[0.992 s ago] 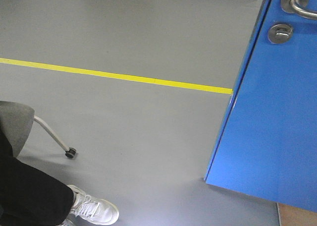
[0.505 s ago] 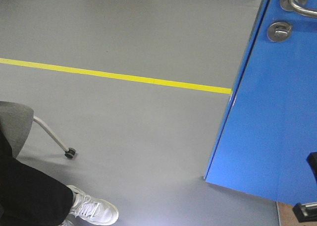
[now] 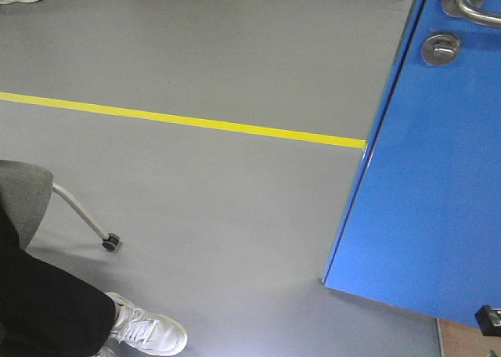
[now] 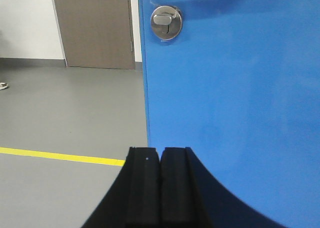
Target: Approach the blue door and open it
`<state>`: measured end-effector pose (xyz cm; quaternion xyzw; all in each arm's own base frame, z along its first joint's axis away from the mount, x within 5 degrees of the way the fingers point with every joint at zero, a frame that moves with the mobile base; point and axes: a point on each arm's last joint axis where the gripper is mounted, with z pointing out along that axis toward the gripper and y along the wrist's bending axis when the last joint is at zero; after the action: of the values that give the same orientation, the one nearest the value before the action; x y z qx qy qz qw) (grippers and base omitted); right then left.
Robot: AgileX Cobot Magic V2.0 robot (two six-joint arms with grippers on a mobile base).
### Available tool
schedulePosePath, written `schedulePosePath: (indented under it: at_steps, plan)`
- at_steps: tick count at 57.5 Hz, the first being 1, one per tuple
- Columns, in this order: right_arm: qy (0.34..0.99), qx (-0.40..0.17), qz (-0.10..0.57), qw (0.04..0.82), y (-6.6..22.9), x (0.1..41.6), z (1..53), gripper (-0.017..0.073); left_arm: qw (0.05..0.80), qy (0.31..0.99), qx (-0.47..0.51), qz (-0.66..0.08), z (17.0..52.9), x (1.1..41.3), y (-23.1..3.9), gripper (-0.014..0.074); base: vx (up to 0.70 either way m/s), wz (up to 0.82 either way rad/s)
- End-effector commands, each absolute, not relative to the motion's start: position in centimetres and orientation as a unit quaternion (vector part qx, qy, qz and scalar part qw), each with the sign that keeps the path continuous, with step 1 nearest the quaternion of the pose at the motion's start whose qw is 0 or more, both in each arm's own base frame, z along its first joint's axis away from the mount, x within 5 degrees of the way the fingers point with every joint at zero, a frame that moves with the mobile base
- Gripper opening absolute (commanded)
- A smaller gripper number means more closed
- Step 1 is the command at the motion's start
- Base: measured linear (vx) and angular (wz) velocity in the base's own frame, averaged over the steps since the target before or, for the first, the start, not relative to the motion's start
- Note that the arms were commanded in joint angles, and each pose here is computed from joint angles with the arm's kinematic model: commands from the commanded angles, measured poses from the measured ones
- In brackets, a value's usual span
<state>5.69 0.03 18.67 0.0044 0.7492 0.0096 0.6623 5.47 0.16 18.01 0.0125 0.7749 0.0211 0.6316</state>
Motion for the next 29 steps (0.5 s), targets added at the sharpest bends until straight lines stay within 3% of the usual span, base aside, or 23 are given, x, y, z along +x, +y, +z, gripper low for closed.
schedulePosePath:
  at_steps: [1,29]
  plan:
    - [0.73,0.002,0.006,0.683,0.02,5.89,19.18,0.0012,0.678,0.735,0.013,0.015,19.72,5.42,0.07,0.0073,0.0,0.0]
    - [0.73,0.002,0.005,0.683,0.02,5.89,19.18,0.0012,0.678,0.735,0.013,0.015,19.72,5.42,0.07,0.0073,0.0,0.0]
